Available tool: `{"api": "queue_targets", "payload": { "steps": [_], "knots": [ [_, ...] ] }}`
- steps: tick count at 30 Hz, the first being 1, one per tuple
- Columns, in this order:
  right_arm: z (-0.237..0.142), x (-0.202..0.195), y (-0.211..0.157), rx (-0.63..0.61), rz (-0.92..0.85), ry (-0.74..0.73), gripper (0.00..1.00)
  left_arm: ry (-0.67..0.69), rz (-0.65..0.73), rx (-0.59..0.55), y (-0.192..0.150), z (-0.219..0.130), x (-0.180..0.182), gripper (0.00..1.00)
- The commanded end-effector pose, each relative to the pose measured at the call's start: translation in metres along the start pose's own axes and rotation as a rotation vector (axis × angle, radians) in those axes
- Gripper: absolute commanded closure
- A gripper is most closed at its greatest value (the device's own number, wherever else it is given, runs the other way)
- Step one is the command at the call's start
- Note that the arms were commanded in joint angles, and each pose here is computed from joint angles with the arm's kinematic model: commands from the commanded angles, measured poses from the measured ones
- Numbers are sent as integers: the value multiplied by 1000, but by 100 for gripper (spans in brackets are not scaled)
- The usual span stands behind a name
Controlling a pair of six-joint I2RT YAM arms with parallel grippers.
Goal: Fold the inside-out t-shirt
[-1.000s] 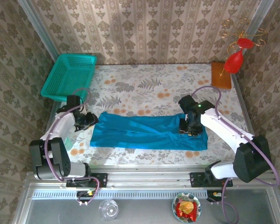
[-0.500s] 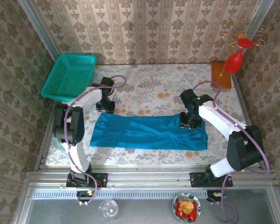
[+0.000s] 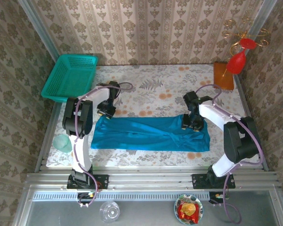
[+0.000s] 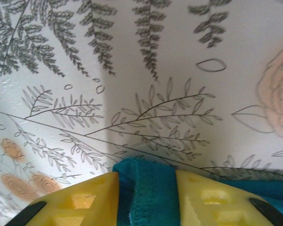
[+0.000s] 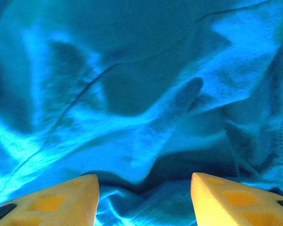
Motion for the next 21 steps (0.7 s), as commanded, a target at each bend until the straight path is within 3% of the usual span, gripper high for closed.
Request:
{"api": "queue_targets", "payload": {
  "steps": [1,6,12,15,21],
  "knots": [
    [14,-8,5,4,0,-44,44,69,37,53,-4,1,9,67],
    [23,-14,6,16,24,-39,45,101,44,51,-4,-2,13,74],
    [31,-21,6,28,57,-34,48,124,24,33,-3,-8,22,74],
    [35,-26,6,36,74,-26,59,87,-10,22,-4,-9,27,78],
    [40,-33,3,53,87,-24,83,-85,-122,-48,-4,-14,34,100]
  ]
}}
Point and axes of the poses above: each hand's point on the last joint's axis, 136 mm out from that joint toward the fingers, its own z axis out along the fingers, its own x axis along the line the jaws close on, y = z × x, the point moved 7 cm from there along -z, back along the fingers, and after that the axes turned 1 degree about -z, right-handed, at the moved point
